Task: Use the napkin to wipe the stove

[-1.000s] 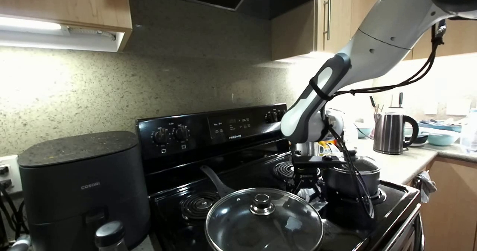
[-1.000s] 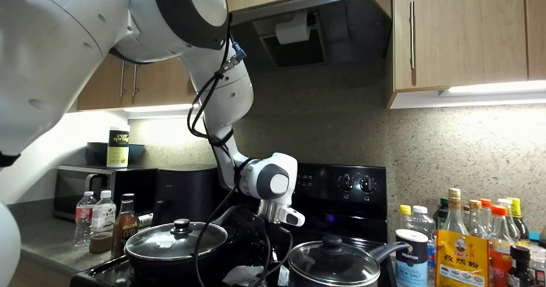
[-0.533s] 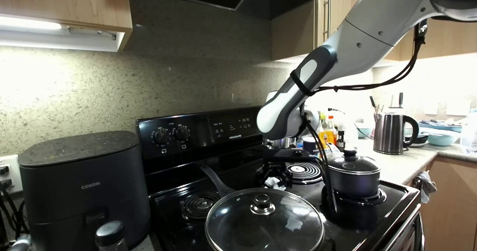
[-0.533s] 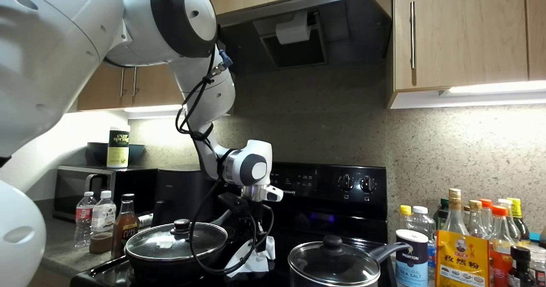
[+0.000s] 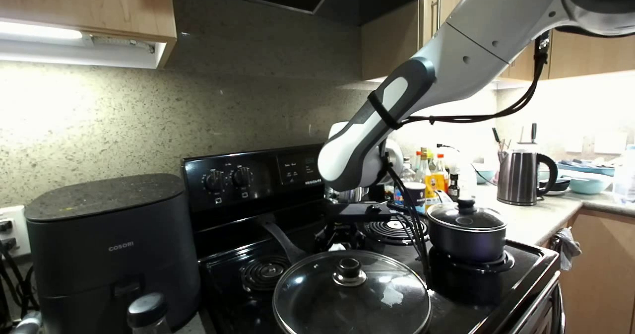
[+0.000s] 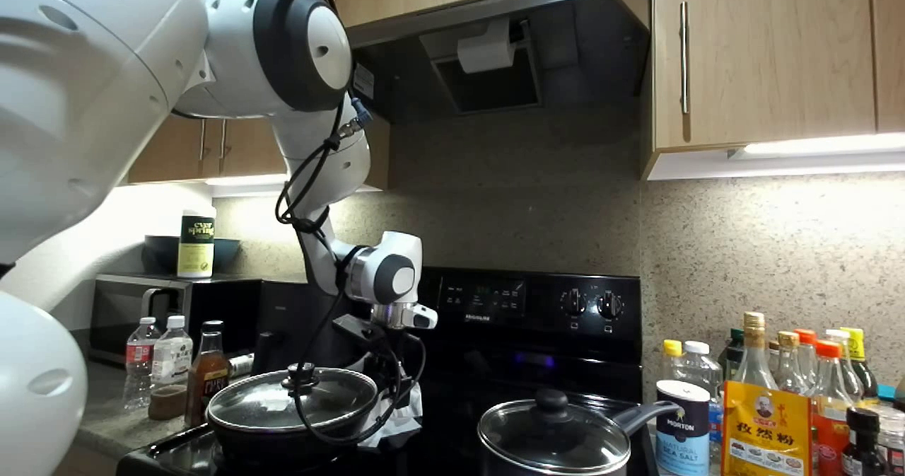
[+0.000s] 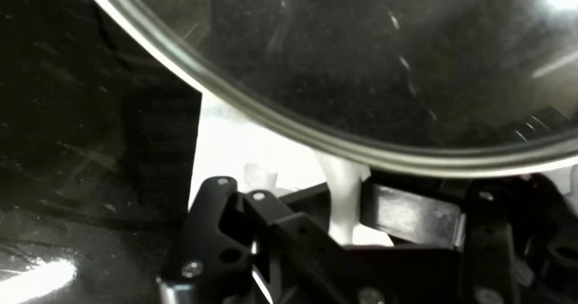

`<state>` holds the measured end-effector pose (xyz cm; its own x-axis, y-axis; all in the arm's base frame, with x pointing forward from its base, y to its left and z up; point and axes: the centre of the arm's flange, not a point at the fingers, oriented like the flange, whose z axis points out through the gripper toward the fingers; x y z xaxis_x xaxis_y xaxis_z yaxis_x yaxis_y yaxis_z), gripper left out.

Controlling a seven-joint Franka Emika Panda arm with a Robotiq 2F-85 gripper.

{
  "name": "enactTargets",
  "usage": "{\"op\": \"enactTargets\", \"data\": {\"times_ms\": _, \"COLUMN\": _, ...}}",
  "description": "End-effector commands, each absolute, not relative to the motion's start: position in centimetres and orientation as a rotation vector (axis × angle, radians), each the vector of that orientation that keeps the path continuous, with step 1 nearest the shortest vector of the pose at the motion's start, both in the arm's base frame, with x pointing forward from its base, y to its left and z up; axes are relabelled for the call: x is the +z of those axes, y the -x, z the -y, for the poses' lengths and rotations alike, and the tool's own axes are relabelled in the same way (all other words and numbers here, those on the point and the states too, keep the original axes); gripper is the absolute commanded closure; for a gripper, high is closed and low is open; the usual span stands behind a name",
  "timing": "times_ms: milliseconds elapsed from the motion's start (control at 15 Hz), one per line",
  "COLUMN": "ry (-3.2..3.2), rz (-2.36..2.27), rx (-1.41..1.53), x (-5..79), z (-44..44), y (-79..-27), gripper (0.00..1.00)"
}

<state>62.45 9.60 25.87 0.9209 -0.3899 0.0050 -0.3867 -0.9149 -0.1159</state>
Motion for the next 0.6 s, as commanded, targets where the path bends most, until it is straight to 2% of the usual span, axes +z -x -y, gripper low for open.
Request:
{"op": "enactTargets", "data": {"times_ms": 0, "ry": 3.039, "rz": -0.594, "rx": 0.038, "x": 22.9, "z": -7.6, "y": -63.0, "gripper": 1.00}}
{"op": "enactTargets", "data": {"times_ms": 533, "ry": 3.101, "rz": -0.838, "rx": 0.028, "x": 19.8, "z": 2.2, "y": -63.3, "gripper": 1.00}}
